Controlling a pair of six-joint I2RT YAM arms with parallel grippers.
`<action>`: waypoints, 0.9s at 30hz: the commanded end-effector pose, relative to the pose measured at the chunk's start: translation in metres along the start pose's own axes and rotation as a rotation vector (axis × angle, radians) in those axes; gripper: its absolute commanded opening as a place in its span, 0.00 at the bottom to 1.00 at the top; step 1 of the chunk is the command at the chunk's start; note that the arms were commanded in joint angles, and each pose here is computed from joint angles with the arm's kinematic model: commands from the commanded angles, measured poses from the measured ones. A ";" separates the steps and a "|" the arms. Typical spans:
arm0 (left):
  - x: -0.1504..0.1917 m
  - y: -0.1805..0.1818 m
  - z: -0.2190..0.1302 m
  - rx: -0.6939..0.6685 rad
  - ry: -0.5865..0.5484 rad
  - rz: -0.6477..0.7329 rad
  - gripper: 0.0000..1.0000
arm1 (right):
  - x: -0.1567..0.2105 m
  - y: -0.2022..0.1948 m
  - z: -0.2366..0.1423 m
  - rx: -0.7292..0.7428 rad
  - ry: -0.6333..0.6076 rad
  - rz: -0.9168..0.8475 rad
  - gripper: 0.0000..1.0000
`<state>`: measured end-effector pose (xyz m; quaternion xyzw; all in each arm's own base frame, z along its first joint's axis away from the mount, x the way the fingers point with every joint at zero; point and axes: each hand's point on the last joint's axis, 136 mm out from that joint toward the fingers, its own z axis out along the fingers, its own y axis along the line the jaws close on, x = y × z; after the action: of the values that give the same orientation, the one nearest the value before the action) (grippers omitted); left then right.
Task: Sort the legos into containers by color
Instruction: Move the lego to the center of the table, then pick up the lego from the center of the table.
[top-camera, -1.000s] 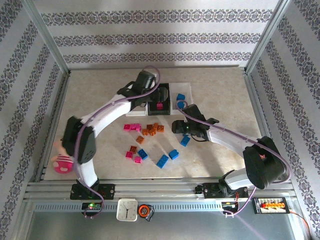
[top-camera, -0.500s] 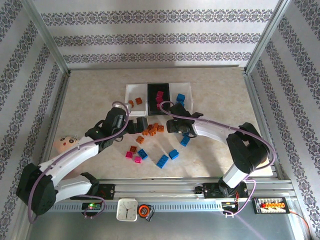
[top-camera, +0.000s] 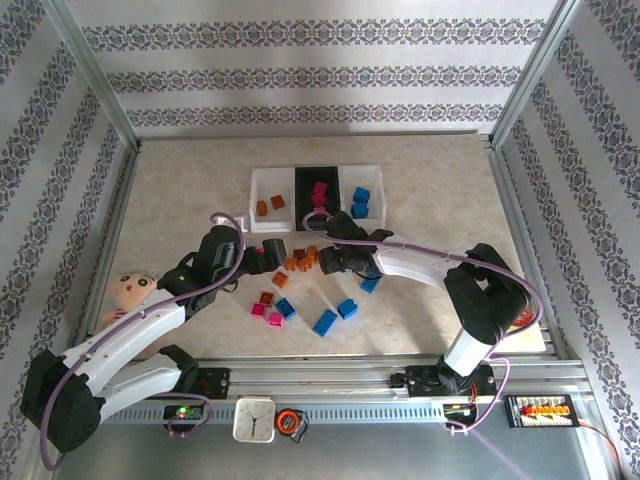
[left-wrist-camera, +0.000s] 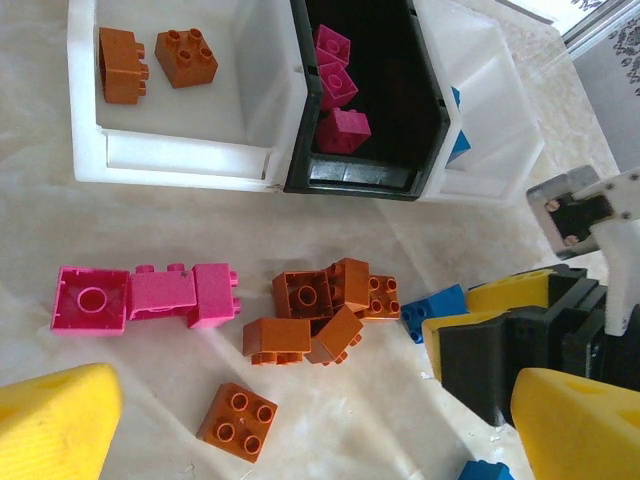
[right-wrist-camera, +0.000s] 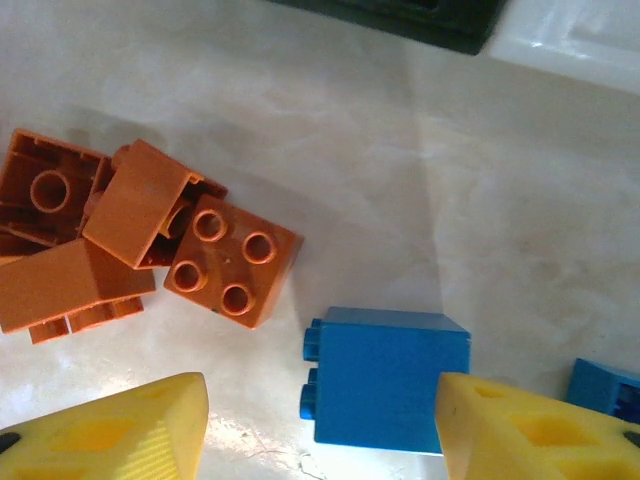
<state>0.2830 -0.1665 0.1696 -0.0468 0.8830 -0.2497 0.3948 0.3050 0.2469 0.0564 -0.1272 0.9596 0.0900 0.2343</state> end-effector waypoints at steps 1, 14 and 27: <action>0.006 0.011 0.000 -0.040 0.009 -0.016 1.00 | -0.015 -0.016 -0.017 0.072 -0.058 0.005 0.64; 0.009 0.020 -0.001 -0.078 0.013 -0.019 0.99 | 0.005 -0.007 0.027 0.028 0.063 -0.003 0.54; 0.014 0.029 -0.006 -0.105 0.007 -0.019 1.00 | -0.025 -0.015 -0.034 -0.051 -0.095 0.028 0.25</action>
<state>0.2767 -0.1522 0.1554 -0.0654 0.8916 -0.2219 0.3893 0.3091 0.2315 0.0514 -0.1208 0.9625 0.0880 0.2264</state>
